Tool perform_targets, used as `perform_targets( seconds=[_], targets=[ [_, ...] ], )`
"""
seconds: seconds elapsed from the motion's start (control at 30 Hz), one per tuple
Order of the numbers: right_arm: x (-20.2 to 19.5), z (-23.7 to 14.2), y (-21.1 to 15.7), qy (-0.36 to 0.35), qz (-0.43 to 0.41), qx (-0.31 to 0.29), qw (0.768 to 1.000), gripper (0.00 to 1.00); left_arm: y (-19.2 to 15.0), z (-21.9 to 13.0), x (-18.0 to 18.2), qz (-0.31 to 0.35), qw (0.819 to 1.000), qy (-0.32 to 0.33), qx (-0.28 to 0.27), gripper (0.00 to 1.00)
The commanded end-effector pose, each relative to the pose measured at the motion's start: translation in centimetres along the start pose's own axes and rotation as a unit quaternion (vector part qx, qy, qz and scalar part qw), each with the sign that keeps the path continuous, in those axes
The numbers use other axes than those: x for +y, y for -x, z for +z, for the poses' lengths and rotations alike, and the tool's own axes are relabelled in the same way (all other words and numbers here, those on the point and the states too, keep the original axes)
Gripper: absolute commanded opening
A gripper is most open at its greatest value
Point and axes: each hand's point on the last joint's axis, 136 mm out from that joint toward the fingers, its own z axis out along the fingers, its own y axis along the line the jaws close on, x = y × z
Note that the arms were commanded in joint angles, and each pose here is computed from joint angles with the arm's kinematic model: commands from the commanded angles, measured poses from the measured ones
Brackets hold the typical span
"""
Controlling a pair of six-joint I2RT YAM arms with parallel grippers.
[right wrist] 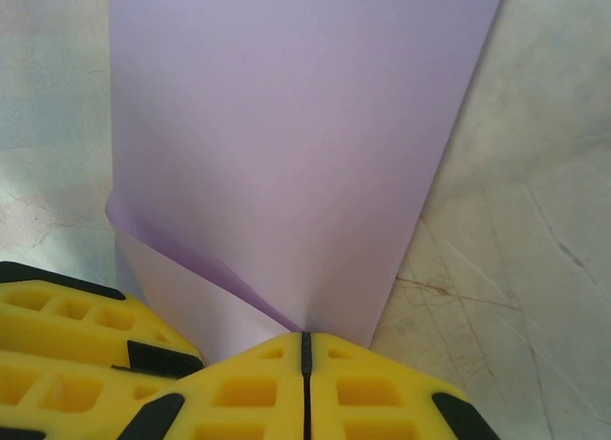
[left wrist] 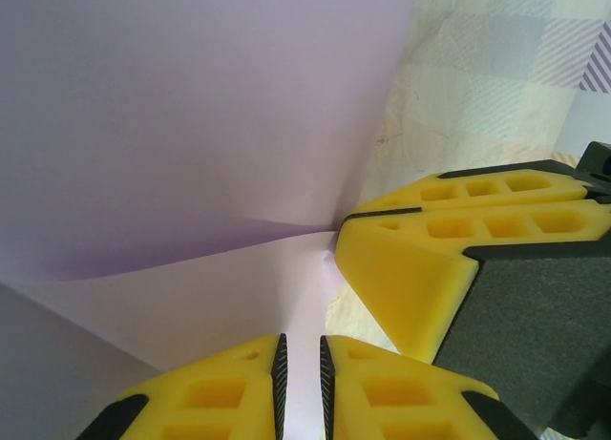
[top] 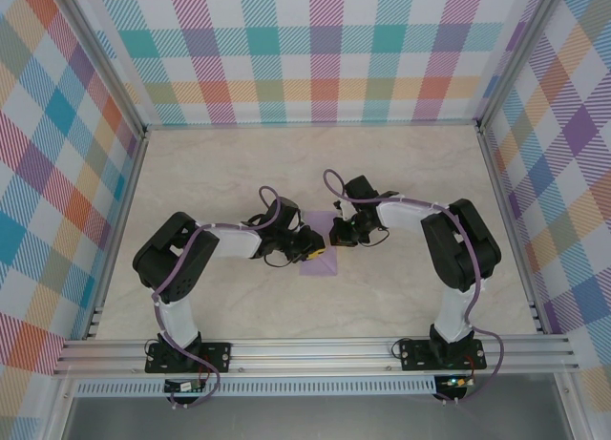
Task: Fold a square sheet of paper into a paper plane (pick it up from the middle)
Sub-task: Fold the triangle a second time at the center of the table.
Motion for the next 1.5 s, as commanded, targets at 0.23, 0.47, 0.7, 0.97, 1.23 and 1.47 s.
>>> perform_targets(
  seconds=[0.23, 0.47, 0.7, 0.97, 1.23, 1.47],
  targets=[
    [-0.5, 0.5, 0.0, -0.006, -0.002, 0.010, 1.000, 0.07, -0.5, 0.6, 0.7, 0.007, 1.000, 0.018, 0.008, 0.19],
    [-0.6, 0.7, -0.1, -0.007, -0.002, 0.014, 1.000, 0.07, -0.7, 0.7, 1.7, -0.001, 0.999, 0.032, 0.007, 0.19],
    [-0.8, 0.9, -0.2, -0.010, 0.000, 0.018, 1.000, 0.07, -0.9, 0.7, 2.8, -0.011, 0.999, 0.048, 0.005, 0.19],
    [-0.7, 0.7, 0.0, -0.011, 0.000, 0.017, 1.000, 0.08, -1.3, 0.7, 4.2, -0.025, 0.997, 0.072, 0.006, 0.18],
    [1.2, -3.7, 1.9, -0.022, -0.004, -0.038, 0.999, 0.25, -1.7, 0.4, 6.4, -0.039, 0.992, 0.118, 0.002, 0.17],
    [2.7, -4.5, -0.4, 0.025, 0.021, -0.031, 0.999, 0.18, -2.1, 0.4, 7.4, -0.037, 0.988, 0.147, -0.003, 0.15]
  ],
)
